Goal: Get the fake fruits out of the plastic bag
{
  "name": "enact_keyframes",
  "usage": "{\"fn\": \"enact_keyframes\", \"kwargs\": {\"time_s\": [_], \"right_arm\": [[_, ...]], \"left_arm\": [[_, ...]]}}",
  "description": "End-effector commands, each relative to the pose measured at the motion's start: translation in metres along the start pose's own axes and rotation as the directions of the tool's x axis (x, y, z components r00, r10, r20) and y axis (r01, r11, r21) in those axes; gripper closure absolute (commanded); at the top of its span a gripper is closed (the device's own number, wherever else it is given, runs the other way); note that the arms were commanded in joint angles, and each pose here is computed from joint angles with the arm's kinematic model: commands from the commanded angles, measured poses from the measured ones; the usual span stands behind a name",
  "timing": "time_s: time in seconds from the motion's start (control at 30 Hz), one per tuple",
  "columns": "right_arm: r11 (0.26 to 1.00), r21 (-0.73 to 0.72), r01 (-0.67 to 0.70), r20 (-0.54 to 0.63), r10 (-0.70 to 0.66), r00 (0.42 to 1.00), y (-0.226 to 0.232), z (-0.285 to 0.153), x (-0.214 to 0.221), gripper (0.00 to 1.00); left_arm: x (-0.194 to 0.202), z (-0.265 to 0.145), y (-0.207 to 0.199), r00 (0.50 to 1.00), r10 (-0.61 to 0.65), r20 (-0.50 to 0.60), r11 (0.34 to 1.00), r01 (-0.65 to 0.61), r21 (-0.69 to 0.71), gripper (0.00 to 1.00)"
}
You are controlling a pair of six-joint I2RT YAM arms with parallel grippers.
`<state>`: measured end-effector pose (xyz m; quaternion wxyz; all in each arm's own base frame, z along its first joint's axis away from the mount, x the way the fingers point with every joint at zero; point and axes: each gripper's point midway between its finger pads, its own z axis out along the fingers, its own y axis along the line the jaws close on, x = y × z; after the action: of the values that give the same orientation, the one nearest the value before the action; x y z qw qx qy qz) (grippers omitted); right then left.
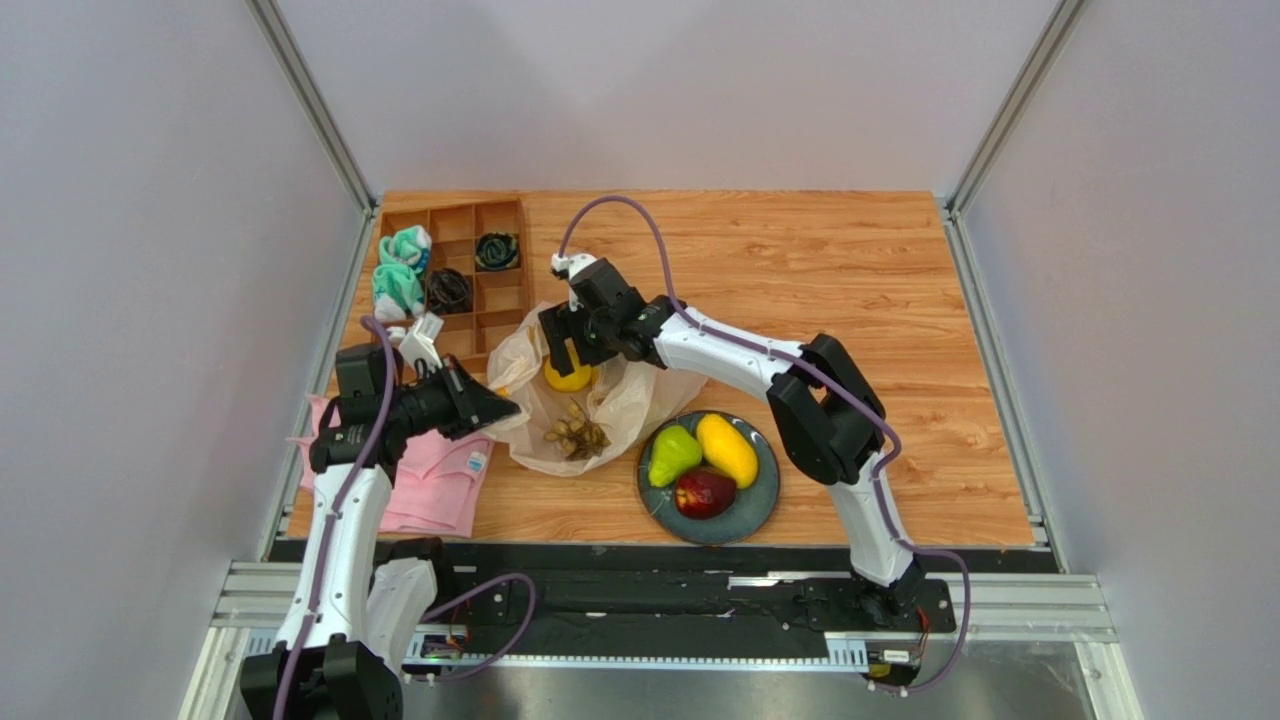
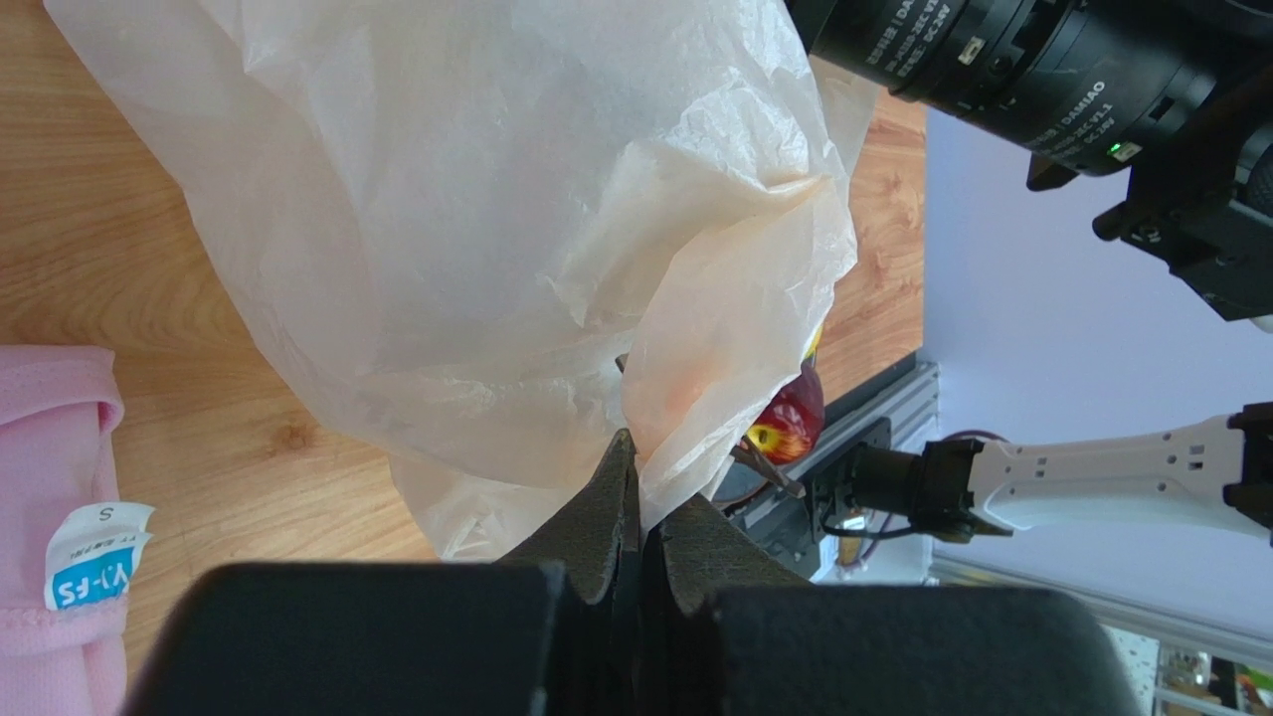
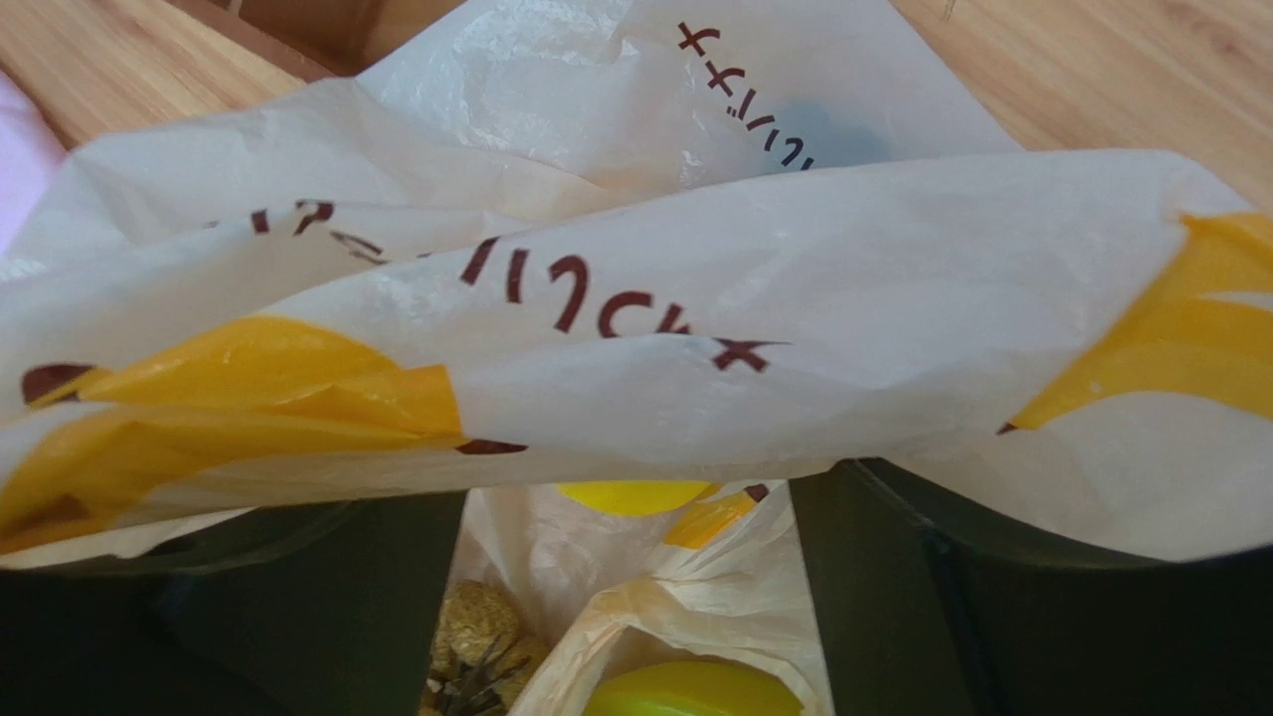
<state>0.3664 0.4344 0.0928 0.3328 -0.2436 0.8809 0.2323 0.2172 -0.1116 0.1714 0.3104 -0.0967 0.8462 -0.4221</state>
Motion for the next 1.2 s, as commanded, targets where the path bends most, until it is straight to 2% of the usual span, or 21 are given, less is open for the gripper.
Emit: {"fn": "enact_keyframes", "kwargs": {"time_s": [0.0, 0.1, 0.23, 0.27, 0.37, 0.7, 0.87, 0.97, 1.0, 1.1, 1.13, 1.17], "right_arm": [[0.987, 0.049, 0.151, 0.115, -0.156, 0.981, 0.005, -0.016, -0.032, 0.26], [0.975, 0.094, 0.200, 0.113, -0.210, 0.971, 0.005, -0.020, -0.034, 0.27], [0.978, 0.040, 0.207, 0.102, -0.210, 0.972, 0.018, -0.043, -0.036, 0.29], [0.978, 0.017, 0.209, 0.094, -0.210, 0.973, 0.023, -0.047, -0.032, 0.32], [0.978, -0.010, 0.207, 0.072, -0.205, 0.976, 0.028, -0.040, -0.021, 0.38], [0.976, -0.021, 0.215, 0.077, -0.213, 0.974, 0.038, -0.021, -0.026, 0.42], [0.975, -0.053, 0.214, 0.060, -0.210, 0.976, 0.040, -0.001, -0.013, 0.29], [0.973, -0.043, 0.226, 0.072, -0.223, 0.972, 0.043, 0.014, -0.013, 0.26], [0.972, -0.004, 0.234, 0.087, -0.233, 0.969, 0.040, 0.017, -0.017, 0.28], [0.963, 0.020, 0.267, 0.128, -0.268, 0.955, 0.041, 0.022, -0.027, 0.44], [0.962, 0.018, 0.272, 0.148, -0.272, 0.951, 0.042, 0.021, -0.032, 0.57], [0.954, -0.010, 0.299, 0.164, -0.293, 0.942, 0.047, 0.014, -0.038, 0.64]], "left_arm": [[-0.004, -0.001, -0.004, 1.000, 0.007, 0.027, 1.000, -0.007, 0.021, 1.00], [-0.004, -0.001, -0.005, 1.000, 0.008, 0.026, 1.000, -0.008, 0.024, 1.00], [-0.005, -0.002, -0.006, 0.999, 0.016, 0.037, 1.000, -0.017, 0.024, 1.00], [-0.005, -0.002, -0.006, 0.999, 0.018, 0.040, 0.999, -0.019, 0.026, 1.00], [-0.006, -0.002, -0.006, 0.999, 0.017, 0.046, 0.999, -0.018, 0.028, 1.00], [-0.005, -0.003, -0.006, 0.999, 0.015, 0.044, 1.000, -0.016, 0.026, 1.00], [-0.008, -0.004, -0.006, 0.998, 0.016, 0.056, 1.000, -0.017, 0.024, 1.00], [-0.007, -0.004, -0.005, 0.998, 0.014, 0.055, 1.000, -0.016, 0.024, 1.00], [-0.007, -0.004, -0.005, 0.998, 0.011, 0.055, 1.000, -0.012, 0.023, 1.00], [-0.008, -0.005, -0.005, 0.998, 0.015, 0.056, 1.000, -0.016, 0.023, 1.00], [-0.008, -0.005, -0.006, 0.998, 0.017, 0.058, 1.000, -0.019, 0.024, 1.00], [-0.009, -0.005, -0.005, 0.998, 0.017, 0.060, 1.000, -0.018, 0.022, 1.00]]}}
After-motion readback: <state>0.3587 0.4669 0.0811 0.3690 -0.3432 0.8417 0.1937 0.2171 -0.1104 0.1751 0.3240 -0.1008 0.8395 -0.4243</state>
